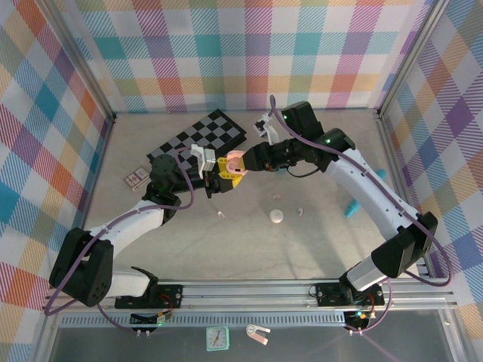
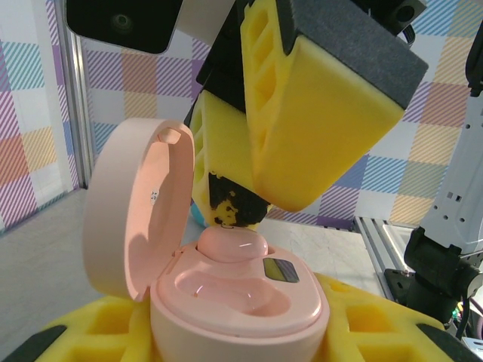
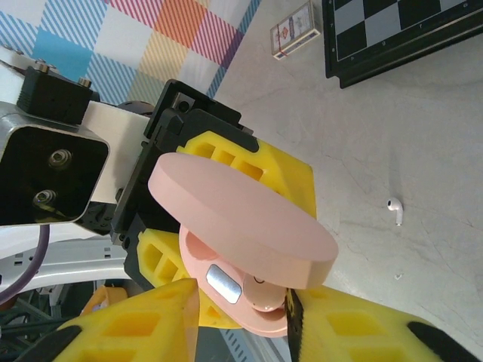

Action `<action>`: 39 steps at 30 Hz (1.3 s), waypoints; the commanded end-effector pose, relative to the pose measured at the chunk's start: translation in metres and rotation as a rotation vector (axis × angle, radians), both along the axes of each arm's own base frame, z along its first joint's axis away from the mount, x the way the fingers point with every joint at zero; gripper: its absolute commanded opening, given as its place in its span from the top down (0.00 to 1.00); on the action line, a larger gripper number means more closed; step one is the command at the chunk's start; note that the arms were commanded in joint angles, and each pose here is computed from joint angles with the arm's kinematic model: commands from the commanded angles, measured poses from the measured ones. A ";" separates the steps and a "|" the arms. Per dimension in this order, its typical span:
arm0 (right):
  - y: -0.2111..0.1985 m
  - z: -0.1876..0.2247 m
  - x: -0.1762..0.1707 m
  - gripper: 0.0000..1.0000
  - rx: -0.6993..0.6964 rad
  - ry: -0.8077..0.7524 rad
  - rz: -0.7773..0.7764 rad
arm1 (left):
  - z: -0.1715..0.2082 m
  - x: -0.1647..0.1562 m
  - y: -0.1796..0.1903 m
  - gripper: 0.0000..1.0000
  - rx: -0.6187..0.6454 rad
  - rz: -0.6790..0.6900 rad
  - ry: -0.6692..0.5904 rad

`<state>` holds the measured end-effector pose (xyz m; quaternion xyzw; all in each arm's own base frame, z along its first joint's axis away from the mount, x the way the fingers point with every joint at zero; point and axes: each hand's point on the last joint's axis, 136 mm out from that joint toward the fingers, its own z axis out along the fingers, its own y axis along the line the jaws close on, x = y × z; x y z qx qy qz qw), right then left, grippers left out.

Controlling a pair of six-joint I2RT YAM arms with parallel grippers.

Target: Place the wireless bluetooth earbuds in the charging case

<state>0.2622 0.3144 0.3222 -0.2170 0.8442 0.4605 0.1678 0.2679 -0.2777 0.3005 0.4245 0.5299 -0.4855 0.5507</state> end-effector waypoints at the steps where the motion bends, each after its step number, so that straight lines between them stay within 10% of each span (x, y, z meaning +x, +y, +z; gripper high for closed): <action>1: -0.006 0.014 -0.003 0.60 -0.006 -0.060 -0.007 | 0.031 -0.013 0.000 0.70 -0.045 -0.024 -0.100; 15: -0.073 0.007 -0.026 0.50 -0.021 -0.252 -0.129 | 0.030 0.001 0.026 0.70 -0.050 0.069 -0.088; 29: -0.133 -0.170 0.043 0.50 -0.120 0.303 -0.715 | 0.035 -0.008 0.035 0.70 -0.025 0.090 -0.103; 39: -0.107 -0.242 0.052 0.50 -0.178 0.446 -0.718 | 0.035 -0.010 0.035 0.70 -0.027 0.088 -0.096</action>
